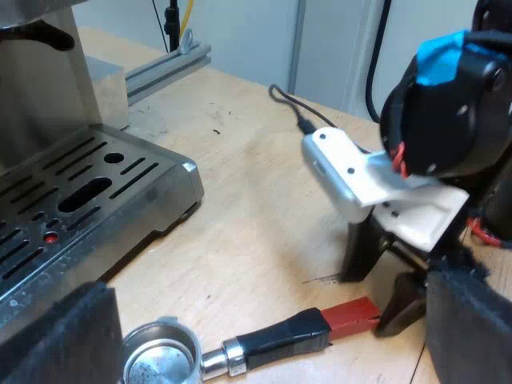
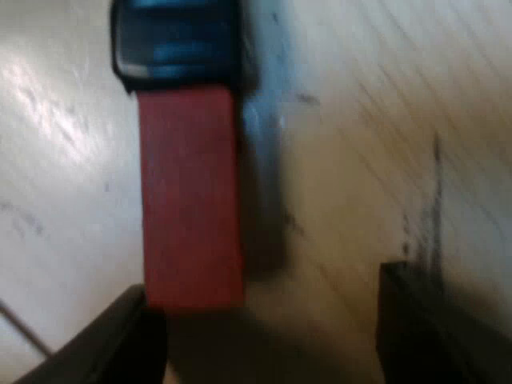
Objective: Grind coffee beans and then tamp
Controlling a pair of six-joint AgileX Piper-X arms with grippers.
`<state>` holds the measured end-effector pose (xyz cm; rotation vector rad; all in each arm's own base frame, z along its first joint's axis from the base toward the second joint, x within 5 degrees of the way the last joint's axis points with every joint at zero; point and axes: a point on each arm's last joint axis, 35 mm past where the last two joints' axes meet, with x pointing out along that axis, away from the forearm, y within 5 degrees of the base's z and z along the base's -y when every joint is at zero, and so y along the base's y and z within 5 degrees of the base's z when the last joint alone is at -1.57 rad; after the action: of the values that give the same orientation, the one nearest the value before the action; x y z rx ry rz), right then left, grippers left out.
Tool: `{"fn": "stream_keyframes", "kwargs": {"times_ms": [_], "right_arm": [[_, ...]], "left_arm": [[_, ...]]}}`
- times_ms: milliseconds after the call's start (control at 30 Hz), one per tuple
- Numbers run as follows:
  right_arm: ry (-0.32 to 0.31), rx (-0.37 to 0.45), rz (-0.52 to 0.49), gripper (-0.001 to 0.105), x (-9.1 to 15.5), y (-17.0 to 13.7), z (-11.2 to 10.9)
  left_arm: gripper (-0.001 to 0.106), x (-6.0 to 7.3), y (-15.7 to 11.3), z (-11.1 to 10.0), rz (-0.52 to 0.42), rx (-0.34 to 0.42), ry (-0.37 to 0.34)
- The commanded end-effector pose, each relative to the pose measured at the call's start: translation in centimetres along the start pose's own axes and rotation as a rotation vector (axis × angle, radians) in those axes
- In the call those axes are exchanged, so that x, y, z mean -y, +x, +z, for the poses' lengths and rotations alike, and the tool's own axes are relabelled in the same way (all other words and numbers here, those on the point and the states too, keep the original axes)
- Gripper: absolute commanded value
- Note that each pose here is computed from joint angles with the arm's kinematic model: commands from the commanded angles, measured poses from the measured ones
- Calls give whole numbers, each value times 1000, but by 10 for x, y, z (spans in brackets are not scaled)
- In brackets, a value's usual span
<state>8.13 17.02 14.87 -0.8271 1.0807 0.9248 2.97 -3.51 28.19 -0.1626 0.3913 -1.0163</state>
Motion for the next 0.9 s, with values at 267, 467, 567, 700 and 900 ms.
{"fn": "stream_keyframes", "kwargs": {"times_ms": [267,467,567,700,900], "right_arm": [[20,176,1,58,3,-42,-4],[45,569,-22,58,8,-89,7],[-16,712,-54,58,9,-103,15],[-119,835,-104,64,5,-114,24],[-178,864,-160,70,-1,-117,27]], "left_arm": [[79,0,0,2,-3,0,1],[79,0,0,2,-3,0,1],[79,0,0,2,-3,0,1],[79,0,0,2,1,0,1],[79,-2,0,2,70,9,-10]]}}
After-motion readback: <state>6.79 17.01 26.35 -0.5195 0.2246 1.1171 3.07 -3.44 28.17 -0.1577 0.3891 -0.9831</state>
